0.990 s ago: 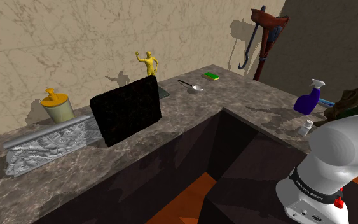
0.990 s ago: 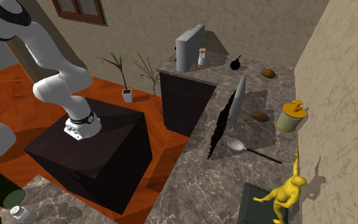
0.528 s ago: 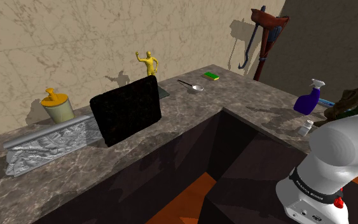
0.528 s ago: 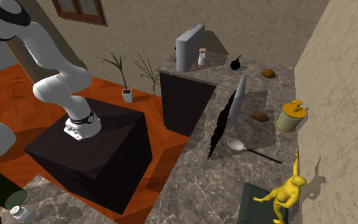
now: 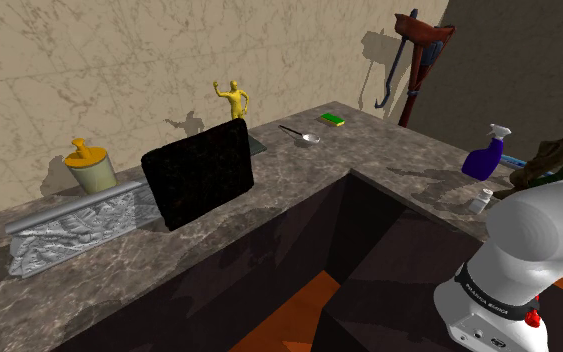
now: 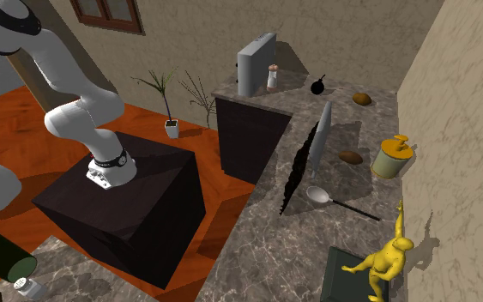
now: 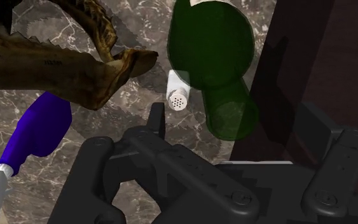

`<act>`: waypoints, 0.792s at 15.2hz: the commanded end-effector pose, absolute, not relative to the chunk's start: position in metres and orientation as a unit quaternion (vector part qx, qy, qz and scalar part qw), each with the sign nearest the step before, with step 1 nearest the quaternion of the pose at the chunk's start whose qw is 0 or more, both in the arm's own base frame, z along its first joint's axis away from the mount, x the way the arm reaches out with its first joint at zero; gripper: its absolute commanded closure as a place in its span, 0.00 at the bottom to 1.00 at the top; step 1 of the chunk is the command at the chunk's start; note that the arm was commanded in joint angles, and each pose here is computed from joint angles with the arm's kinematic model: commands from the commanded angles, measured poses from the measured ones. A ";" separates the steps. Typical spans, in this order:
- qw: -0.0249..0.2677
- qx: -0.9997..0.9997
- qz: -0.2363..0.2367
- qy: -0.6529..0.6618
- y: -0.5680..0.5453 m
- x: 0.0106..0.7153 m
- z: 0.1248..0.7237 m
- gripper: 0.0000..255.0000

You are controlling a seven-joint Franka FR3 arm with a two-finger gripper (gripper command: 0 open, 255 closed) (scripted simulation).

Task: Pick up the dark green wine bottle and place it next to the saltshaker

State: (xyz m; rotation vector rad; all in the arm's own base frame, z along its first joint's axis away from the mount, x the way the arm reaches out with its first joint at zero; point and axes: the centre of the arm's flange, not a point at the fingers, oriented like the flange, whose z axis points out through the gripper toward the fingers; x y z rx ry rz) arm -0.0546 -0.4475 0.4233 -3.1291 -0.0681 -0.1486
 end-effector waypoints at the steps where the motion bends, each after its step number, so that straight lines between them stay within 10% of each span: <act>1: 0.004 -0.999 -0.047 -0.022 -0.448 -0.056 0.436 0.00; 12: 0.004 -0.999 -0.047 -0.022 -0.448 -0.059 0.473 0.00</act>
